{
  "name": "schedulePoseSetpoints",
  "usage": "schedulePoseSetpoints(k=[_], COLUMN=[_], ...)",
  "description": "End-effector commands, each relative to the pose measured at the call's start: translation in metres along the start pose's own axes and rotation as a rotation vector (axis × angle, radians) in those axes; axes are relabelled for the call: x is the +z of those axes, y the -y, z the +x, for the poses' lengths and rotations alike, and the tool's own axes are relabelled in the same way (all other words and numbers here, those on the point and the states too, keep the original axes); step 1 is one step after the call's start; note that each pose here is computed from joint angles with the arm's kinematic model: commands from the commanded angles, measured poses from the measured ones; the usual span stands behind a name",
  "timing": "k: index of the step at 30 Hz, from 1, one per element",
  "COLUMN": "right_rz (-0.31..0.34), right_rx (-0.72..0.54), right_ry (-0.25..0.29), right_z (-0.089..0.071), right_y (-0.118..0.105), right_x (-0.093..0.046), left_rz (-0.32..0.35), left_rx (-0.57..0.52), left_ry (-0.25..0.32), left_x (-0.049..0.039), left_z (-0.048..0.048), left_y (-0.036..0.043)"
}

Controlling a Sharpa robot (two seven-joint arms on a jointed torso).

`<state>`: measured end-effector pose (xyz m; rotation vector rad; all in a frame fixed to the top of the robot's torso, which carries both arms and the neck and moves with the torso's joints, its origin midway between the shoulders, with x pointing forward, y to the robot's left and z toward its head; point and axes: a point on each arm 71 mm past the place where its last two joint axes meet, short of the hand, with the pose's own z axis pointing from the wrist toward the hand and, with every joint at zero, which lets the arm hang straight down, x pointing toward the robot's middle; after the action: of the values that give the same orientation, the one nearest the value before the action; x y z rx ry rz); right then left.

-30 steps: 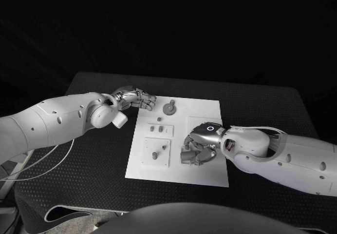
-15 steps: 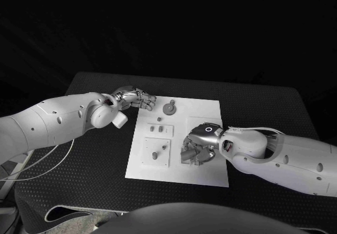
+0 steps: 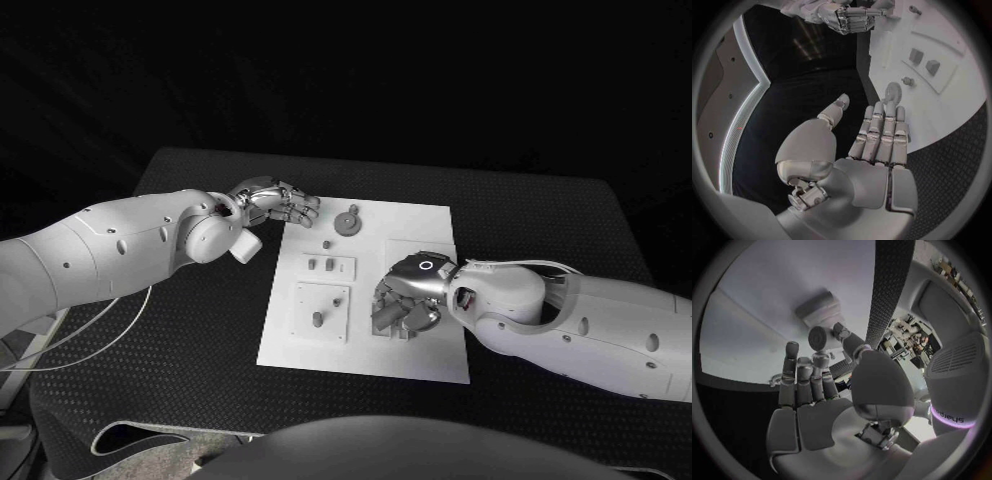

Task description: Assemble the parts on the task board

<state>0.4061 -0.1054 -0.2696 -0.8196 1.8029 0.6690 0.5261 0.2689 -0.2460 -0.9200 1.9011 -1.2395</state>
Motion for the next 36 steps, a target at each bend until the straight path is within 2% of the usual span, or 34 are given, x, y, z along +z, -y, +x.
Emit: schedulePoseSetpoints(k=[1,13,36], right_rz=[-0.003,-0.026,-0.136], right_rx=[-0.038,-0.057,-0.021], right_ry=[-0.001,0.007,0.050], right_z=[0.001,0.000,-0.007], right_y=[0.000,-0.002,-0.012], right_x=[0.000,0.001,0.000], left_rz=[0.009,0.007,0.005], left_rx=[0.001,0.001,0.001], left_ry=[-0.019,-0.021,-0.025], left_x=[0.0006,0.0006,0.0015], left_z=[0.0024,0.0026,0.0033], left_y=[0.0015,0.0013,0.0011])
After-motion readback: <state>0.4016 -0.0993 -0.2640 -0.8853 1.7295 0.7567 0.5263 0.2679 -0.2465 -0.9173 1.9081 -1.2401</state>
